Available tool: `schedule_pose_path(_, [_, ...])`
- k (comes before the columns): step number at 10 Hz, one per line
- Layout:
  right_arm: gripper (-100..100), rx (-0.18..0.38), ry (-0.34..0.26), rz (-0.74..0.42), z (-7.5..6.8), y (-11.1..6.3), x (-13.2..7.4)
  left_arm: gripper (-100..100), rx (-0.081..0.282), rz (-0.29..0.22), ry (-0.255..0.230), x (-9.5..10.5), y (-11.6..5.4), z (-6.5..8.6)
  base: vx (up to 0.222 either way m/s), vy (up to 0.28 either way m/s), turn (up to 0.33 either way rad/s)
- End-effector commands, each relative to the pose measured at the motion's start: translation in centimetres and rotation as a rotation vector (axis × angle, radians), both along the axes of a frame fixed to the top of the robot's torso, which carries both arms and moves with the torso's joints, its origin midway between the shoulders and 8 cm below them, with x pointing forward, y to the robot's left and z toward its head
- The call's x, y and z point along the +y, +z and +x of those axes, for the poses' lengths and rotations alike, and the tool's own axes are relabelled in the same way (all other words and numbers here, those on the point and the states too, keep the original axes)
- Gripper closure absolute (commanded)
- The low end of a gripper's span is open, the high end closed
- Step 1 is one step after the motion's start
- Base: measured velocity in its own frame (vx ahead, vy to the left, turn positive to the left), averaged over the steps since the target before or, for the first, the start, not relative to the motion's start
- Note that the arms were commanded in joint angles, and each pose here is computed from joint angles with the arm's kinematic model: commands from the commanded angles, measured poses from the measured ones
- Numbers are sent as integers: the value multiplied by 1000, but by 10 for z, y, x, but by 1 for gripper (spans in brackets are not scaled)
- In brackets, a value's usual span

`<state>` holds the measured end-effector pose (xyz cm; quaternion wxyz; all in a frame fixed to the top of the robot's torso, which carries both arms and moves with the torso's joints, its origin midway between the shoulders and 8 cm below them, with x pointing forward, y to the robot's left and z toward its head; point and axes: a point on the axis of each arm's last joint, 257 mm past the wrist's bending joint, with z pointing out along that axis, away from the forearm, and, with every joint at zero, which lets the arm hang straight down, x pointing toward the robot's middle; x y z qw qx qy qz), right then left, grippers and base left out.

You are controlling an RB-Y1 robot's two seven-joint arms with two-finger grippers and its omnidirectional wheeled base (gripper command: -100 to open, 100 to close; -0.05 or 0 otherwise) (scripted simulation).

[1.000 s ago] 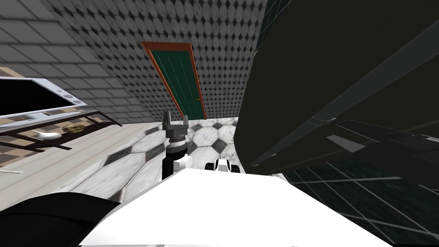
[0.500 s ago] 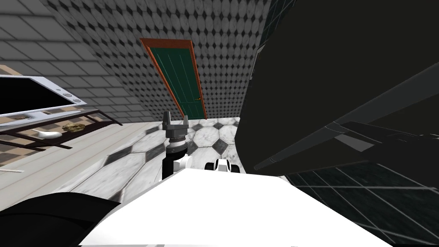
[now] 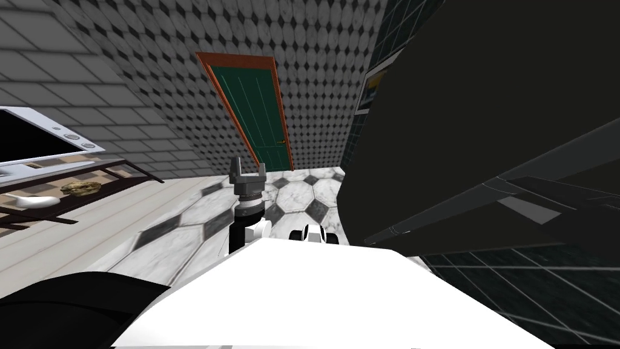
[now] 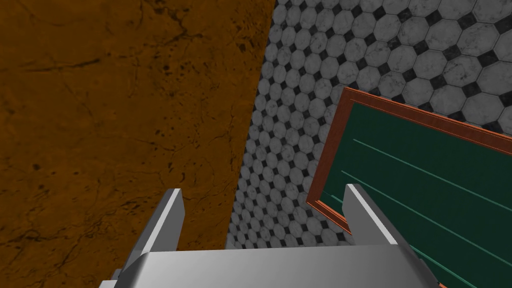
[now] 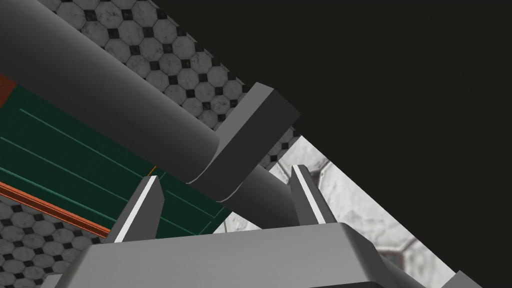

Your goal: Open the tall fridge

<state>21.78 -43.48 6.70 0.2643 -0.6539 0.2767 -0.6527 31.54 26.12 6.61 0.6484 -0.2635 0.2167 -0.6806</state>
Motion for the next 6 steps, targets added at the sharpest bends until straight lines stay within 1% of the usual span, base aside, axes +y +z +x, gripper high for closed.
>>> schedule_pose_path(1, [100, -13, -68, 11, -12, 4, -21, 0, 0, 0, 0, 0, 0, 0, 160, 311, -82])
schedule_pose_path(2, [100, -13, -68, 11, -12, 4, -21, 0, 0, 0, 0, 0, 0, 0, 84, 264, -42])
schedule_pose_path(3, [100, -13, -100, 11, -17, 5, -31, 0, 0, 0, 0, 0, 0, 0, 24, 286, -14])
schedule_pose_path(5, [100, -14, -164, 10, -30, 6, -50, 0, 0, 0, 0, 0, 0, 0, 100, 350, -60])
schedule_pose_path(6, [100, -14, -164, 10, -30, 6, -50, 0, 0, 0, 0, 0, 0, 0, 72, 290, -31])
